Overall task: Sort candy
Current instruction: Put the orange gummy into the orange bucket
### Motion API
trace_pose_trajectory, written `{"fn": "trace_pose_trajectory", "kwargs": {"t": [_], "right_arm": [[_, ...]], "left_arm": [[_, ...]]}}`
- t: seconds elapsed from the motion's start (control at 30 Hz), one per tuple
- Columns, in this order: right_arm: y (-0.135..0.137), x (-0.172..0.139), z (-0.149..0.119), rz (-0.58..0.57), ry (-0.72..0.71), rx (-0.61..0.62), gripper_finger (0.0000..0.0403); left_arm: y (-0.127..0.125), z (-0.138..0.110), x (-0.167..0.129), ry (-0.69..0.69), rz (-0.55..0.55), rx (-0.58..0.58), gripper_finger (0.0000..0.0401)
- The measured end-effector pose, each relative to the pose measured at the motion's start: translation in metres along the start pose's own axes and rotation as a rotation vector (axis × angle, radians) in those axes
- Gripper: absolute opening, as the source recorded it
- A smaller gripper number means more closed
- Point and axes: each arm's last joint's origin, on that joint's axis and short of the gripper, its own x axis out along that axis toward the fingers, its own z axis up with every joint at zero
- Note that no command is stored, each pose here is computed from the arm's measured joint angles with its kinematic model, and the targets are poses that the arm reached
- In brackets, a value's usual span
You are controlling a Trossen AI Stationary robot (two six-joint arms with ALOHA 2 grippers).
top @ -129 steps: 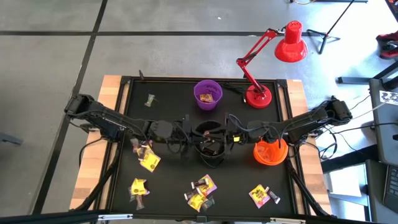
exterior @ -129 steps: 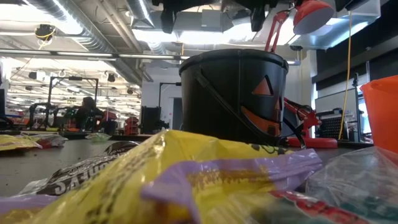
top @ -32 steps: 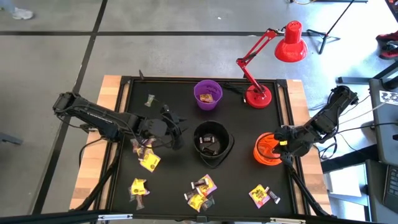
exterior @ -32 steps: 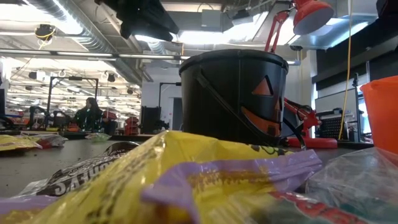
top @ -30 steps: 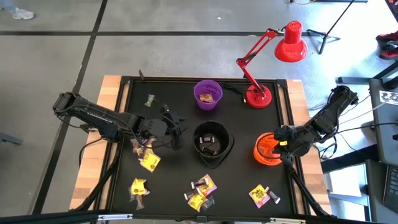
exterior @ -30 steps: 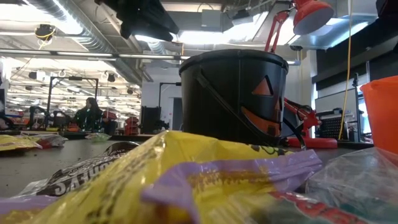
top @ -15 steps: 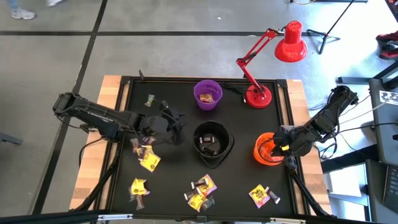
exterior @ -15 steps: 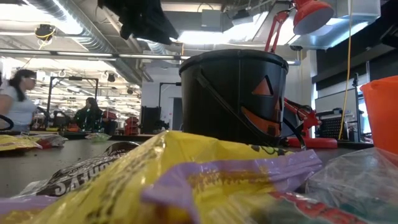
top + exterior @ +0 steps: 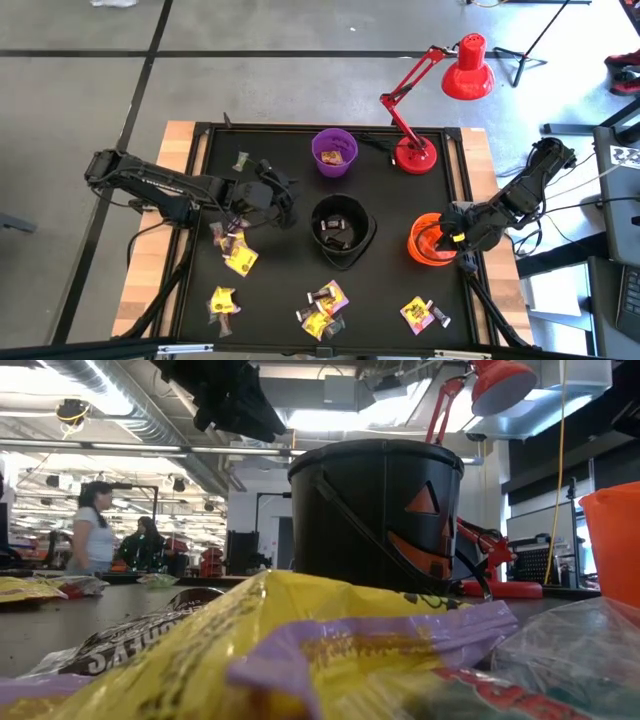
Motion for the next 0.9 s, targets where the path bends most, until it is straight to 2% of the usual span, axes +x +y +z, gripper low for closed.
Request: {"fn": "trace_pose_trajectory", "kwargs": {"t": [0.17, 0.3, 0.5, 0.9], "right_arm": [[0.000, 0.000, 0.002, -0.018, -0.046, -0.001, 0.0033], [0.004, -0.001, 0.007, 0.002, -0.113, -0.095, 0.0033], [0.002, -0.012, 0.006, -0.012, -0.044, -0.121, 0.0033], [0.001, -0.013, 0.005, -0.018, -0.033, -0.130, 0.0033]], "left_arm": [[0.000, 0.000, 0.000, 0.000, 0.000, -0.001, 0.0153], [0.000, 0.000, 0.000, 0.000, 0.000, -0.008, 0.0153], [0.000, -0.001, 0.000, 0.009, -0.011, -0.017, 0.0153], [0.000, -0.001, 0.000, 0.013, -0.020, -0.016, 0.0153]]}}
